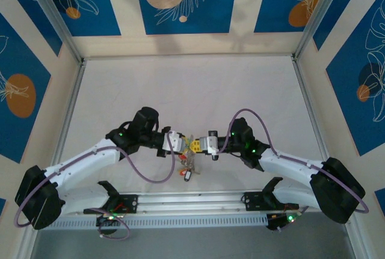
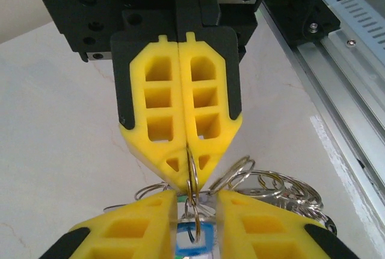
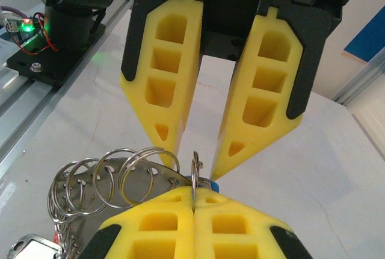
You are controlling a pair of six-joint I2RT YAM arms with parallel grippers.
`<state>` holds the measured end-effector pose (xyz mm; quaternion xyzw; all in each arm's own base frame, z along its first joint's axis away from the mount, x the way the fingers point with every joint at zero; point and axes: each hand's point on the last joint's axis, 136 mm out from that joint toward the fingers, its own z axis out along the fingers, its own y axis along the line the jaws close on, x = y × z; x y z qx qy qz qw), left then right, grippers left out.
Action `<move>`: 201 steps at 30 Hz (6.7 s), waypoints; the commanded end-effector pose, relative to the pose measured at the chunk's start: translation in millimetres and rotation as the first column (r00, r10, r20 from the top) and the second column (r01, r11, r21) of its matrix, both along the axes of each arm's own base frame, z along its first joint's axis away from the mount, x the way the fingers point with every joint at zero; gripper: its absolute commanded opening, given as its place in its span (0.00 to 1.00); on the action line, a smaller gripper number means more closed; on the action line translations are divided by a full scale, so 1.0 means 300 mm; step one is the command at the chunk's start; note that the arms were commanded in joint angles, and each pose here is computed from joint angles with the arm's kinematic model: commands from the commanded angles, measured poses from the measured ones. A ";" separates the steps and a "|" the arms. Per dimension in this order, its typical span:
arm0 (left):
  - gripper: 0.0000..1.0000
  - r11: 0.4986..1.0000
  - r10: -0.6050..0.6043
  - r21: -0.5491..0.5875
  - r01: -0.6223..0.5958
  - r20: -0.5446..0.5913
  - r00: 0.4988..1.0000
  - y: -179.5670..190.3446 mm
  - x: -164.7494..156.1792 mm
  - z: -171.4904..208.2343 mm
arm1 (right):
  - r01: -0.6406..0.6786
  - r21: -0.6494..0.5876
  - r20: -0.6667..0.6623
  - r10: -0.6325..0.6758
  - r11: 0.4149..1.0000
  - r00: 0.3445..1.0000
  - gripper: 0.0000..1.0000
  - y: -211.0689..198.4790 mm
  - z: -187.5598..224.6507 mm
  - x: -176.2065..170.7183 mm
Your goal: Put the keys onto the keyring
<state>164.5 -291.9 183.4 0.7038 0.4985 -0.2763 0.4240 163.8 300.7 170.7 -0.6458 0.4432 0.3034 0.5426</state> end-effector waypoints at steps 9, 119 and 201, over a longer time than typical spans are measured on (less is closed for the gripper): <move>0.15 1.000 -0.003 -0.023 0.004 0.036 0.999 -0.013 0.022 0.024 | 0.001 0.042 0.053 -0.003 0.999 0.999 0.00 0.011 0.038 0.005; 0.00 0.943 0.187 0.254 -0.216 0.135 0.973 -0.011 0.138 -0.007 | 0.272 -0.024 0.015 -0.272 0.962 0.962 0.21 0.001 -0.005 0.169; 0.24 0.998 0.055 -0.017 -0.055 0.008 0.998 -0.012 0.063 0.075 | 0.133 0.161 0.051 -0.143 0.978 0.988 0.00 0.003 0.090 0.084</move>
